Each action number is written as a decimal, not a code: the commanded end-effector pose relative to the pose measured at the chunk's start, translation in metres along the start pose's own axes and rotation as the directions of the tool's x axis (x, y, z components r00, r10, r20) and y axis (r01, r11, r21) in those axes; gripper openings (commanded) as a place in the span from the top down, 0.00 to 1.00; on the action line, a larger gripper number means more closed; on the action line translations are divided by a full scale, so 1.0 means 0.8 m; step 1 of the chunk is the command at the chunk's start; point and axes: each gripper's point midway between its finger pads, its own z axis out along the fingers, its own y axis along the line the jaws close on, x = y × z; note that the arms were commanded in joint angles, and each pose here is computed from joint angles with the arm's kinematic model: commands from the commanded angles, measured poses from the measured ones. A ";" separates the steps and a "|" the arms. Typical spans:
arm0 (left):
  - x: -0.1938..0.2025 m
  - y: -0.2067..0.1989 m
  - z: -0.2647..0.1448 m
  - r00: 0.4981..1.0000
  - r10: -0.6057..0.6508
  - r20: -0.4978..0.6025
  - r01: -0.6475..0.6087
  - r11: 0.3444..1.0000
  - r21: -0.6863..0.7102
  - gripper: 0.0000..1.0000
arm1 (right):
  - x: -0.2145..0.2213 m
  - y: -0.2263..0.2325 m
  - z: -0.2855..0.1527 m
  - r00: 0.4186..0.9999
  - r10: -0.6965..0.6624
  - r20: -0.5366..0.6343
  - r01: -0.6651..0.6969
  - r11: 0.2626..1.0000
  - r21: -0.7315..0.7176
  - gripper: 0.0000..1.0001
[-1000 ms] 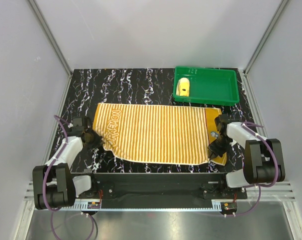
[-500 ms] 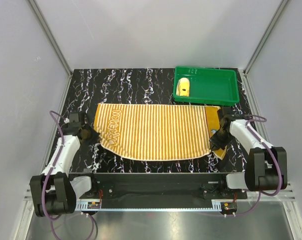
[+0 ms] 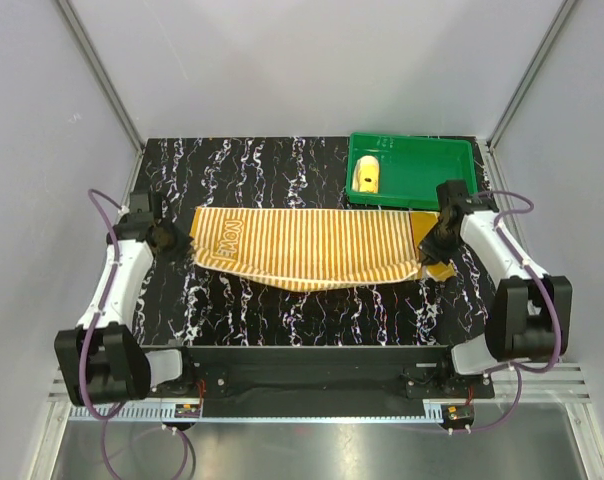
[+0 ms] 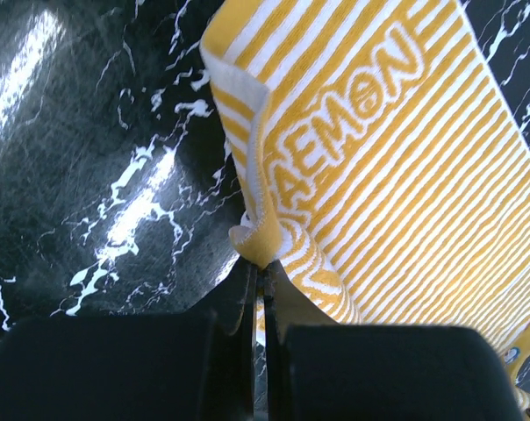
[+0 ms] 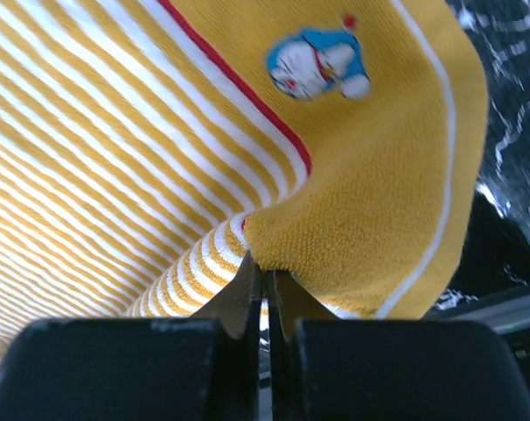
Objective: Roll the towels
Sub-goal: Fold the towel
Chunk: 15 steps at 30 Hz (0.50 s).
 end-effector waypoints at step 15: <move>-0.086 -0.051 0.053 0.999 -0.035 0.022 0.037 0.998 -0.059 1.00 | -0.112 0.090 0.032 0.992 -0.074 0.104 0.074 0.997 0.002 1.00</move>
